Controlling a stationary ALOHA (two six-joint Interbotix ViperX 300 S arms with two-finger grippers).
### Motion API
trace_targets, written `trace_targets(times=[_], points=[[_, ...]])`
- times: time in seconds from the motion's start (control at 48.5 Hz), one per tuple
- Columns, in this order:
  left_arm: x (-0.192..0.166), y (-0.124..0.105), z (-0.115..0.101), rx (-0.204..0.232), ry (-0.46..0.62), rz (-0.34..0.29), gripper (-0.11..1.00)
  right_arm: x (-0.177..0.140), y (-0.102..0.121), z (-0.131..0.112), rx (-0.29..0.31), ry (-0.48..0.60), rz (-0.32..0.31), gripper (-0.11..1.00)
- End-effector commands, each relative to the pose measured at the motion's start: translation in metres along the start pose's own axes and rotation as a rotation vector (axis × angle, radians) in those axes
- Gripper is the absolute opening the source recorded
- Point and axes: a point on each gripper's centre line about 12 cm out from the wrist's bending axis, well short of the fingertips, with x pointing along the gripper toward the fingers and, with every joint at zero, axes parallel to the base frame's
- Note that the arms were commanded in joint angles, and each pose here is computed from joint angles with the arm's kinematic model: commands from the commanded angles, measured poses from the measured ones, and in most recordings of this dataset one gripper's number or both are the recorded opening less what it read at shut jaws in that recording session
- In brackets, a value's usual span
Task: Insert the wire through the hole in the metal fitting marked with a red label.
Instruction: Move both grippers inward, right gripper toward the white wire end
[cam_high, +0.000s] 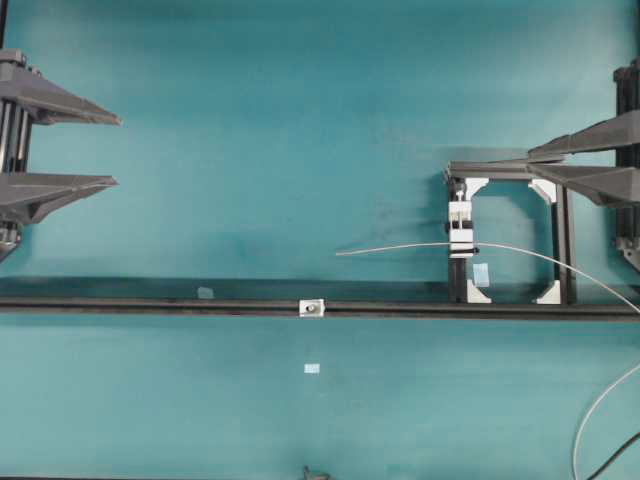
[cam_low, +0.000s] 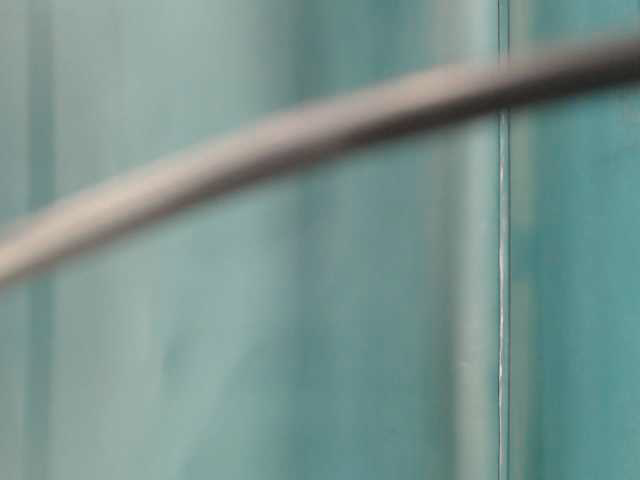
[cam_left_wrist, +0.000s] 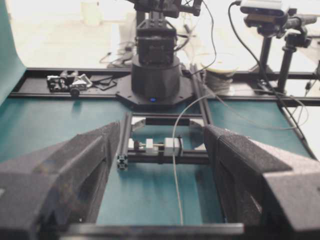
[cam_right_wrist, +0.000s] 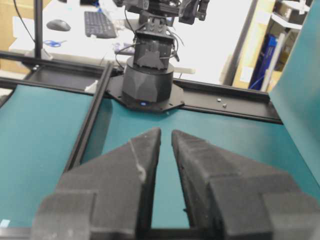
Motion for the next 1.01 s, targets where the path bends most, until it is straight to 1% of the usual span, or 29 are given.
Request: trace_targets(times=[0.0,0.021,0.041,0.124,0.144,0.185,0.247,0.309,0.371,0.453,0.536,0.597,0.7,0.742,0.783,0.989], points=[[0.001,0.003,0.001,-0.036,-0.008,0.022,0.24,0.002,-0.002,-0.001,0.001,0.006,-0.011,0.24],[0.000,0.004,0.000,-0.034,-0.005,0.023,0.24,0.002,-0.002,-0.002,0.001,0.011,-0.009,0.24],[0.000,0.003,-0.002,-0.037,0.001,0.022,0.21,0.001,-0.002,-0.003,0.001,0.012,-0.011,0.22],[0.000,0.004,-0.006,-0.037,0.010,0.024,0.05,0.002,-0.003,-0.007,0.004,0.032,-0.014,0.05],[0.000,0.004,-0.006,-0.037,0.010,0.025,0.02,0.003,-0.003,-0.008,0.003,0.035,-0.015,0.02],[0.001,0.004,-0.006,-0.037,0.015,0.024,-0.03,0.005,-0.003,-0.009,0.007,0.044,-0.017,0.03],[0.002,0.004,-0.006,-0.037,0.017,0.024,-0.06,0.007,-0.004,-0.011,0.007,0.054,-0.019,0.11],[0.003,0.004,-0.007,-0.037,0.023,0.024,-0.01,0.010,-0.004,-0.013,0.007,0.066,-0.020,0.26],[0.004,0.004,-0.009,-0.035,0.029,0.026,0.05,0.014,-0.004,-0.016,0.007,0.080,-0.020,0.44],[0.008,0.004,-0.016,-0.035,0.049,0.025,0.18,0.019,-0.004,-0.021,0.011,0.103,-0.021,0.67],[0.014,0.004,-0.026,-0.037,0.081,0.027,0.38,0.025,-0.005,-0.028,0.028,0.135,-0.023,0.67],[0.019,0.004,-0.037,-0.038,0.122,0.028,0.52,0.030,-0.005,-0.037,0.051,0.170,-0.027,0.67],[0.029,0.005,-0.051,-0.037,0.174,0.030,0.67,0.040,-0.005,-0.051,0.085,0.232,-0.032,0.67],[0.034,0.005,-0.055,-0.037,0.188,0.031,0.69,0.044,-0.005,-0.056,0.096,0.255,-0.035,0.67],[0.038,0.005,-0.059,-0.034,0.194,0.031,0.69,0.048,-0.005,-0.060,0.104,0.272,-0.036,0.67],[0.053,0.005,-0.076,-0.017,0.236,0.032,0.69,0.067,-0.006,-0.078,0.109,0.351,-0.041,0.67]])
